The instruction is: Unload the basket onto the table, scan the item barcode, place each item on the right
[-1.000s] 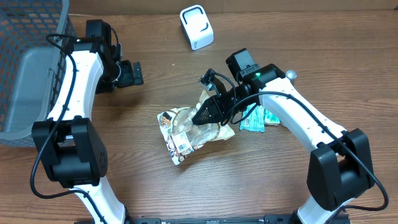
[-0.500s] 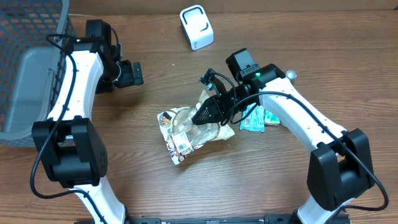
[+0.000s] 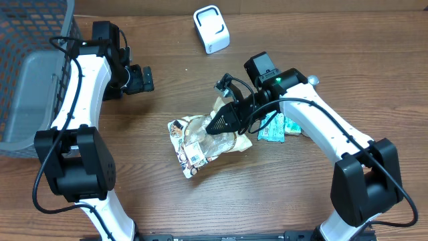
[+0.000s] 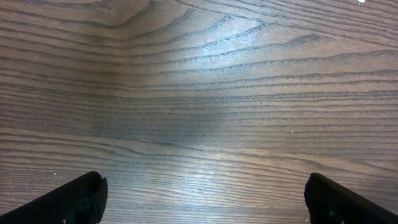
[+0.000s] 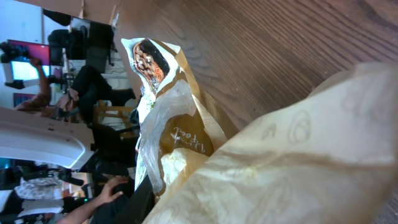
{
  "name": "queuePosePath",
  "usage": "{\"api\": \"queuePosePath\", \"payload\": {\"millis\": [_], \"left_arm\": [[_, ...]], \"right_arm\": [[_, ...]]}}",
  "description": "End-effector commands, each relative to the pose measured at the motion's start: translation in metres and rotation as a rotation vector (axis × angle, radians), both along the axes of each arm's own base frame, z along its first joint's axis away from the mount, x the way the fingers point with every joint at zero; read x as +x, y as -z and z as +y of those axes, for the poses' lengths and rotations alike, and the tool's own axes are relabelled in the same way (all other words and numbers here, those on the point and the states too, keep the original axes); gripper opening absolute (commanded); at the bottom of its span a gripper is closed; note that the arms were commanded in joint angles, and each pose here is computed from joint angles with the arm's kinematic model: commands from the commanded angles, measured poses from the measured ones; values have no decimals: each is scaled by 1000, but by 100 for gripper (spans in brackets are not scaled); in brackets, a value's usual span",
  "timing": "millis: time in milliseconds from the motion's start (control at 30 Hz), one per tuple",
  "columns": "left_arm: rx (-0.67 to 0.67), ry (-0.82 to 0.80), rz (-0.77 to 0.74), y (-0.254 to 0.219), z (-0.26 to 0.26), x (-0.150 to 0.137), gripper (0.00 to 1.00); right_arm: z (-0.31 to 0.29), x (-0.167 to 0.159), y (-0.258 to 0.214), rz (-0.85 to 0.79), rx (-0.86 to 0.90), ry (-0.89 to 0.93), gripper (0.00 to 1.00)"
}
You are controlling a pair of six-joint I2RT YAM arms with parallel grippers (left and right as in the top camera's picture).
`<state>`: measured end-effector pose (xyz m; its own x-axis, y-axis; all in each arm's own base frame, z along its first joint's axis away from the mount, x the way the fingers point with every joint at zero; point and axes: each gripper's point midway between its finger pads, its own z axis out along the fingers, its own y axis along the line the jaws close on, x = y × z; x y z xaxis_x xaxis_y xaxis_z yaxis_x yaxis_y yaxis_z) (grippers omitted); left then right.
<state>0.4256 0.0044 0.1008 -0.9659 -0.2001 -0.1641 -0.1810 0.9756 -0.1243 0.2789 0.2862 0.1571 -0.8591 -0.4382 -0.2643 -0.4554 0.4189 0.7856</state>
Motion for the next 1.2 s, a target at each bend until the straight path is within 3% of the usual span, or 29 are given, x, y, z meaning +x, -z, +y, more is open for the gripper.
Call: {"api": "queuePosePath", "payload": {"millis": [0,200,400,600,733,900,1033,1167], "left_arm": [[9,6,-26,-9,1,2,100],[9,6,-26,-9,1,2,100],[9,6,-26,-9,1,2,100],[9,6,-26,-9,1,2,100],[9,6,-26,-9,1,2,100],[9,6,-26,-9,1,2,100],[9,6,-26,-9,1,2,100],[9,6,-26,-9,1,2,100]], "right_arm": [[-3,-9,-35,-59,76,-22,4],[-15,-24,-60,-111,43,-6,4],[-29,-36,-52,-66,-60,13,4],[-33,-28,-45,-87,-109,44,4],[-52,4,-24,-151,-303,205,4],[-62,59,-30,-306,-378,419,4],[-69,99,-83,-498,-378,531,4],[-84,141,-181,-828,-372,672,4]]}}
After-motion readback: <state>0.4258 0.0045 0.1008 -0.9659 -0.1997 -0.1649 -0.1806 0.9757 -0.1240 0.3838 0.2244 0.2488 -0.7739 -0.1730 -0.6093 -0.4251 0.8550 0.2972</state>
